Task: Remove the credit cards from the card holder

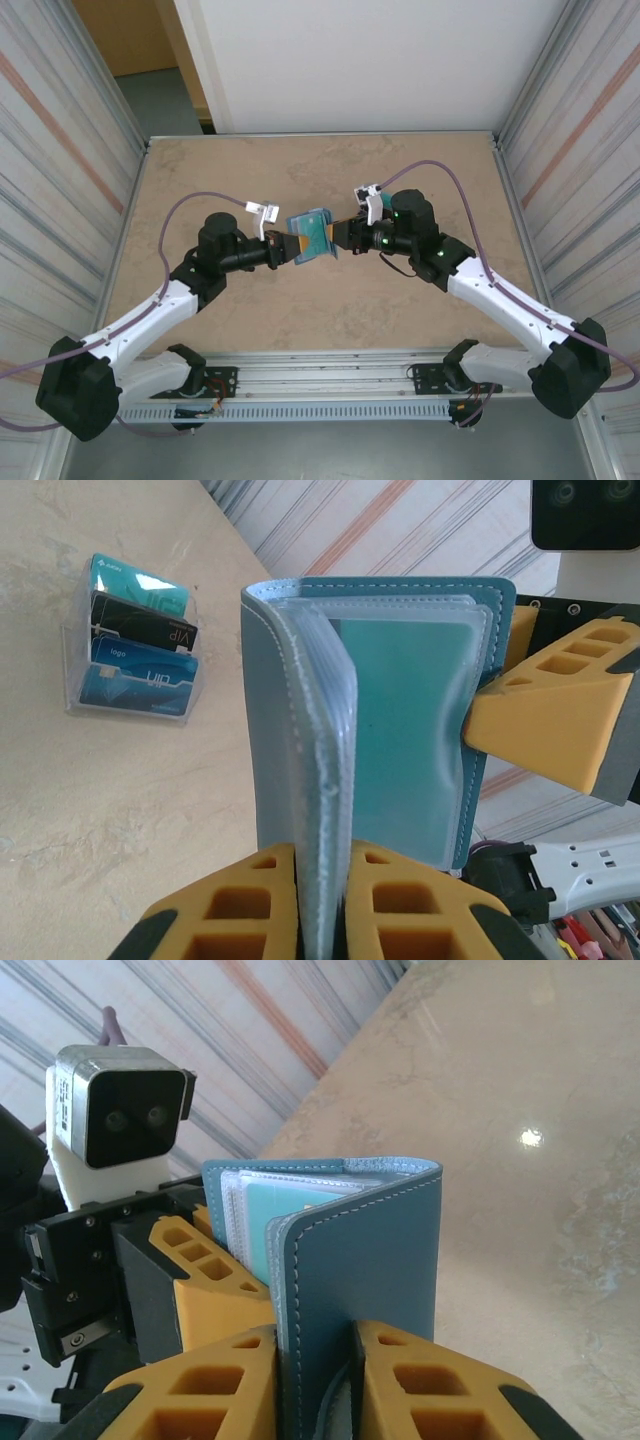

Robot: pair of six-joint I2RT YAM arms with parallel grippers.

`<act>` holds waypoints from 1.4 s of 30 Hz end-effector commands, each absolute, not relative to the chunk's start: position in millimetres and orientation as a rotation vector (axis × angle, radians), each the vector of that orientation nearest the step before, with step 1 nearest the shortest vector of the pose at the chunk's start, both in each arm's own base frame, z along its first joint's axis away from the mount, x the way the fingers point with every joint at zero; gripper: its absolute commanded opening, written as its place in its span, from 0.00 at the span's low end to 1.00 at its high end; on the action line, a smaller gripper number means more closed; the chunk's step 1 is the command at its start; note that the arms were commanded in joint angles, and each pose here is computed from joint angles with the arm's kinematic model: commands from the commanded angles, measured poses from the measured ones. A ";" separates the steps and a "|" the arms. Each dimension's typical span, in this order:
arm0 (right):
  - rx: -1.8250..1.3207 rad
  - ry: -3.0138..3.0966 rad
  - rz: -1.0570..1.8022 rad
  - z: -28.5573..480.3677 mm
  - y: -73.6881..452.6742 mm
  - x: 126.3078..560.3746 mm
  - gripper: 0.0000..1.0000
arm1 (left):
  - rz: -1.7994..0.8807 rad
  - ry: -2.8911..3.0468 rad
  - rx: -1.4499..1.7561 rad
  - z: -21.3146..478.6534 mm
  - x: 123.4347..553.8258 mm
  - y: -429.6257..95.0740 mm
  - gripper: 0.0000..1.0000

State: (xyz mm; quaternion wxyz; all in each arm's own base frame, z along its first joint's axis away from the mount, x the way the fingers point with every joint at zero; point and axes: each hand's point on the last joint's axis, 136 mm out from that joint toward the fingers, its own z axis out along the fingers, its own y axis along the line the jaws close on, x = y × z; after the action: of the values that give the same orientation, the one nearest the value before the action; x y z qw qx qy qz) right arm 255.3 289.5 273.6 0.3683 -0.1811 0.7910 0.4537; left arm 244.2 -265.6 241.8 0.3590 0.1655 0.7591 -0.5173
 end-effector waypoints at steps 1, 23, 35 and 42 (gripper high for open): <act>-0.497 2.040 1.180 274.8 295.1 253.7 0.21 | -1.395 1.811 0.553 278.5 231.9 -273.4 0.00; -0.472 2.002 1.429 285.5 307.1 243.4 0.10 | -1.397 1.756 0.612 289.6 221.0 -271.0 0.00; -0.353 2.145 1.053 252.3 284.1 264.0 0.28 | -1.403 1.735 0.622 297.9 218.8 -270.9 0.00; -0.350 2.173 0.950 245.2 282.3 269.0 0.41 | -1.400 1.738 0.611 296.6 218.9 -269.7 0.00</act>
State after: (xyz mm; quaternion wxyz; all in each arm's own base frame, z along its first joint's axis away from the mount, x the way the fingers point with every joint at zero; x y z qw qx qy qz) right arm 258.8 292.1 262.1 0.3584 -0.1454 0.8187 0.4244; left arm 236.0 -264.6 245.4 0.3586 0.1832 0.7539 -0.5192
